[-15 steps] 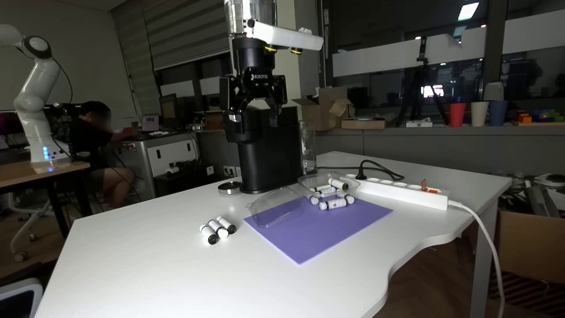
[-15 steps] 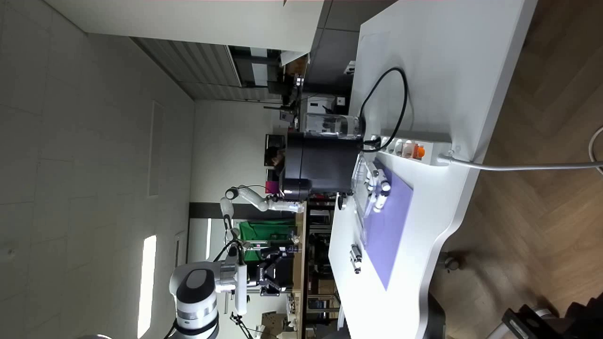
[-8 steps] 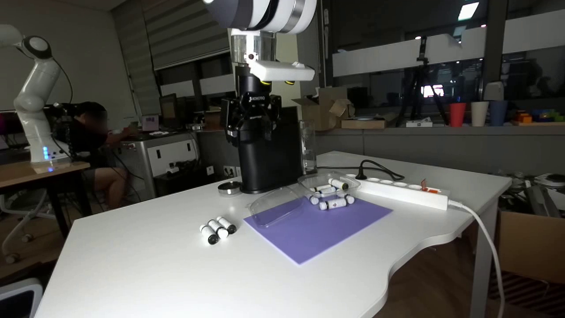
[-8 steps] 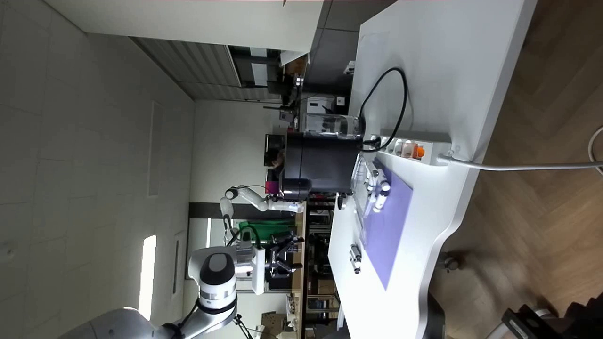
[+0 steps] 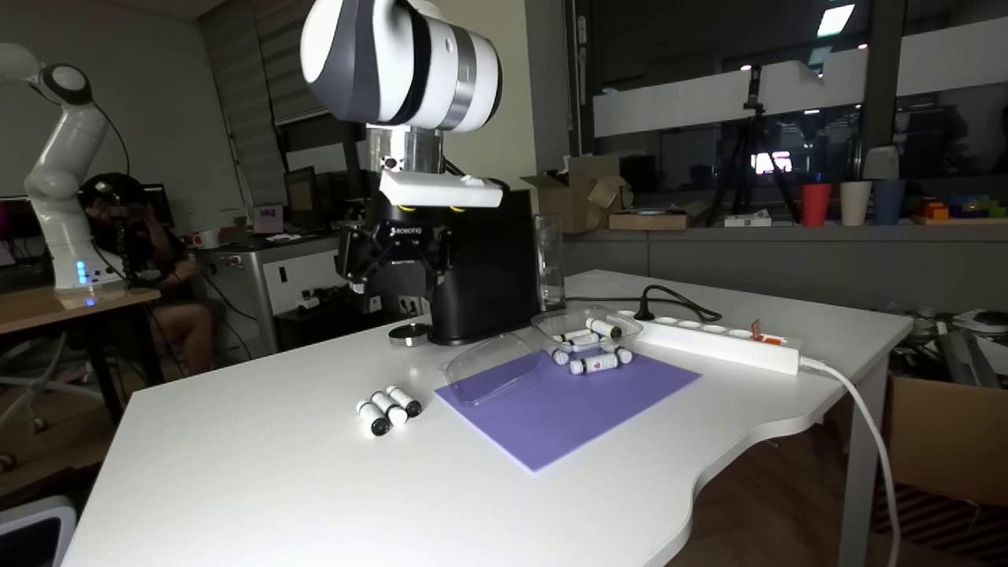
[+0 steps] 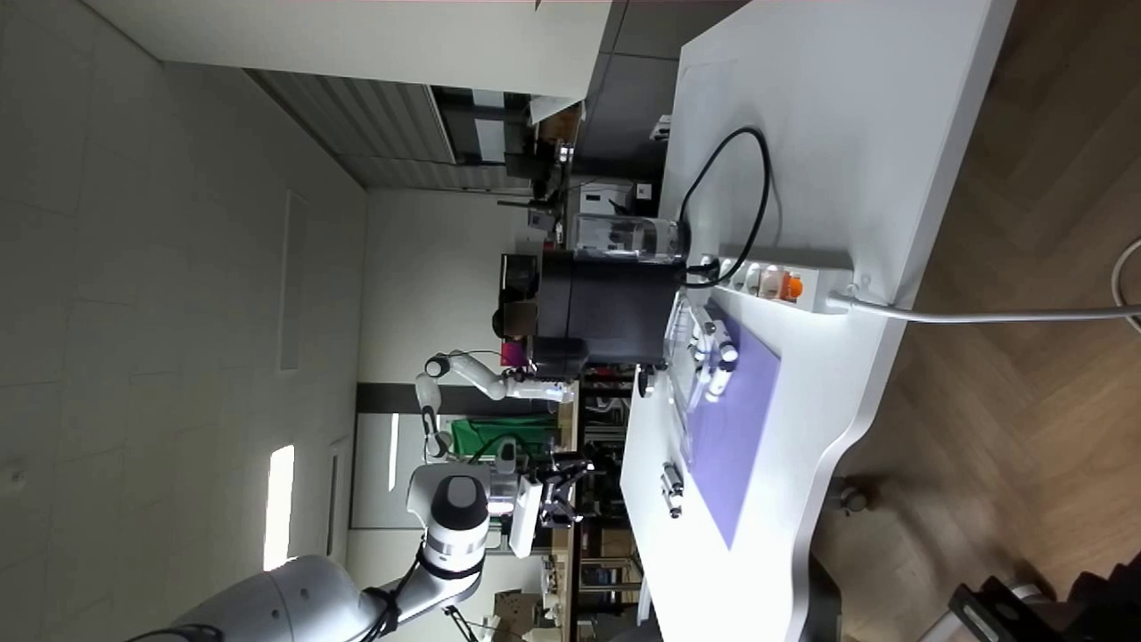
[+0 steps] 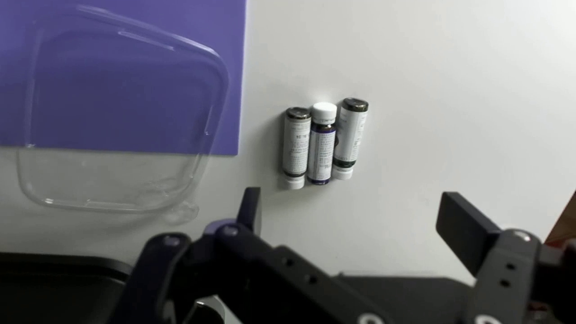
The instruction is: Take the bottle at the left and put it in the clear bowl
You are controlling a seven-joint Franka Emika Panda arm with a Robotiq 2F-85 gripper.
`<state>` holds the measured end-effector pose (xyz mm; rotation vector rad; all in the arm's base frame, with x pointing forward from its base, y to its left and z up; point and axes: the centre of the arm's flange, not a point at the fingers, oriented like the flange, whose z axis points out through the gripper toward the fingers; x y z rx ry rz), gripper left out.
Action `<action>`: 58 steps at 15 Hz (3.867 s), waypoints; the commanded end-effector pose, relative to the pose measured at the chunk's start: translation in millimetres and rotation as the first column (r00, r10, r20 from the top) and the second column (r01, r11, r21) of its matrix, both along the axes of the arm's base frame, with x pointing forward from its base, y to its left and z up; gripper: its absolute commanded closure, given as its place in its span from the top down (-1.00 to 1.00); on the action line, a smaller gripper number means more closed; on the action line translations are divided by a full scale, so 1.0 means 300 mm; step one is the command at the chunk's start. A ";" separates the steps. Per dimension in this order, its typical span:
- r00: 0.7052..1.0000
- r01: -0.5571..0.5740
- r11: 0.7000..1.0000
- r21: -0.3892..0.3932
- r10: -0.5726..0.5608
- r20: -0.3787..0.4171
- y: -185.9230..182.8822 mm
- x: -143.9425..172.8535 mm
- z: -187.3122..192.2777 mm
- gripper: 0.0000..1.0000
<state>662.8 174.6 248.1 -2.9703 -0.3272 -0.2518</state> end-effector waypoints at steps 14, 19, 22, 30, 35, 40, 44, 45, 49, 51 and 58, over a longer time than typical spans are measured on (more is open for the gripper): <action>0.994 0.049 0.996 0.075 -0.041 -0.102 0.250 0.075 -0.294 1.00; 0.993 0.041 0.997 0.068 -0.033 -0.113 0.276 0.102 -0.367 1.00; 0.992 0.045 0.997 0.062 -0.038 -0.117 0.275 0.126 -0.393 1.00; 0.992 0.044 0.997 0.058 -0.037 -0.121 0.293 0.154 -0.457 1.00; 0.990 0.030 0.997 0.066 -0.021 -0.139 0.322 0.158 -0.472 1.00; 0.986 0.011 0.998 0.060 -0.001 -0.166 0.353 0.153 -0.482 1.00; 0.985 -0.011 0.999 0.044 0.019 -0.172 0.376 0.142 -0.499 0.37; 0.984 -0.014 0.999 0.043 0.021 -0.176 0.380 0.142 -0.501 0.23; 0.984 -0.020 0.999 0.034 0.026 -0.177 0.384 0.147 -0.496 -0.35; 0.982 -0.018 0.999 0.045 0.026 -0.186 0.380 0.155 -0.482 -0.63; 0.969 -0.003 0.995 0.099 0.028 -0.247 0.287 0.186 -0.365 -0.87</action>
